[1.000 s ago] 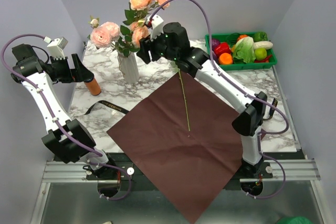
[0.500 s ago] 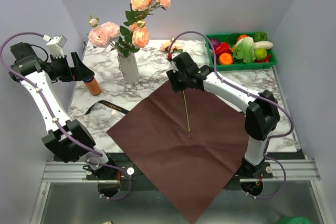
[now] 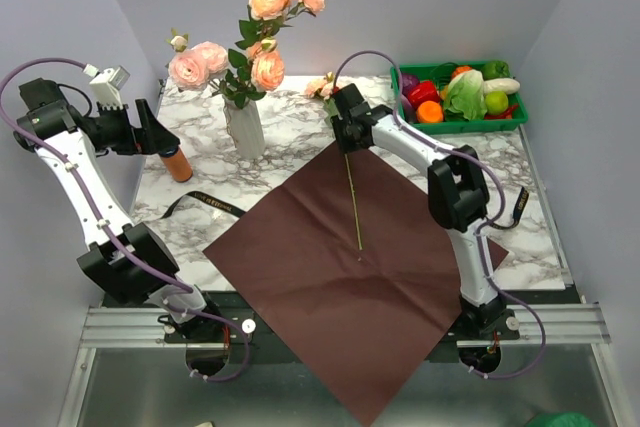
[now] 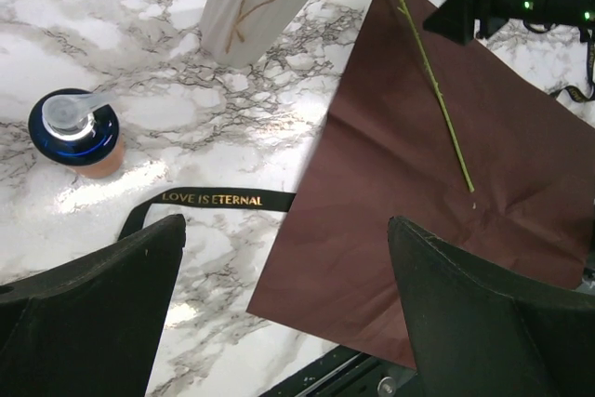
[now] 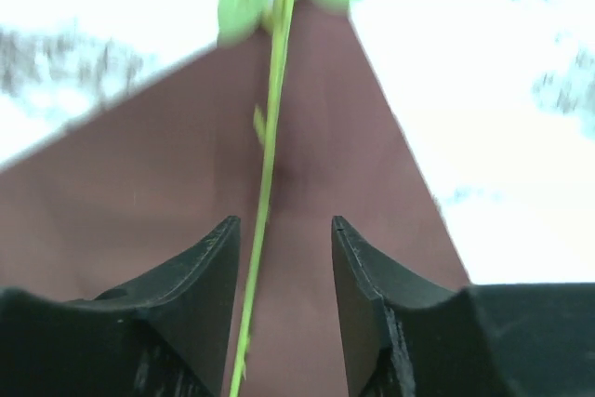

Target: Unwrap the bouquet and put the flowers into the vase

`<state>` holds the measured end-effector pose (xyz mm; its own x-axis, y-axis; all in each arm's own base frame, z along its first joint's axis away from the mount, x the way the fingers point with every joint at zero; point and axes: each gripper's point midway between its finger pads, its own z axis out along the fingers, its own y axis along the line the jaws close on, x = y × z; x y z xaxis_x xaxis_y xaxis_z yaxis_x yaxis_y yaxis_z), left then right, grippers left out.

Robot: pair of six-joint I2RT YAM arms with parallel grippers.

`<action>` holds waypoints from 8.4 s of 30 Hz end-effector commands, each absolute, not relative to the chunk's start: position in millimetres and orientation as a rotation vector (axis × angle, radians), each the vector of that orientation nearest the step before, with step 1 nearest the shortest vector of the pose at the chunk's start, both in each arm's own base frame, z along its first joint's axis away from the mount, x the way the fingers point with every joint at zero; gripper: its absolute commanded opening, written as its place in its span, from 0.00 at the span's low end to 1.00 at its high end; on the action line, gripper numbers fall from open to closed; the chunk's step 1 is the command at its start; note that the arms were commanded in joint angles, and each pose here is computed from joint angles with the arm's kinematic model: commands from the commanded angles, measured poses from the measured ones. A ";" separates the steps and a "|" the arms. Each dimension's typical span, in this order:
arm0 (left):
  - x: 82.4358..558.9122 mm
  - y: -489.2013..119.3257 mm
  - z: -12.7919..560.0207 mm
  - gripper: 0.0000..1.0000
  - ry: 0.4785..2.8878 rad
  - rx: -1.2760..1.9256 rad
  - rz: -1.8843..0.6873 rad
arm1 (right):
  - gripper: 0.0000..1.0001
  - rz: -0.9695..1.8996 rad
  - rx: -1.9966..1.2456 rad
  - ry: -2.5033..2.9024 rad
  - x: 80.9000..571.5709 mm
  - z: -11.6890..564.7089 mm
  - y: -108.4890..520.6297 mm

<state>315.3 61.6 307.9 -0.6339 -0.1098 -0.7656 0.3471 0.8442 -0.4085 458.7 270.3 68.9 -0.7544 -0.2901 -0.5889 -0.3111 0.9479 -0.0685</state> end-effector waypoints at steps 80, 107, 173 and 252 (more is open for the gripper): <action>290.0 36.2 324.0 0.99 2.151 0.211 -0.738 | 0.01 0.795 -0.640 0.320 249.9 621.5 438.2; 298.3 52.7 315.4 0.99 2.175 0.272 -0.696 | 0.01 0.680 -0.608 0.480 337.7 544.0 513.5; 294.1 56.0 309.0 0.99 2.180 0.213 -0.733 | 0.47 0.813 -0.653 1.516 404.4 407.3 500.4; 296.5 -28.1 419.3 0.99 1.781 0.335 -0.364 | 0.65 0.535 -0.364 1.960 280.2 361.2 254.8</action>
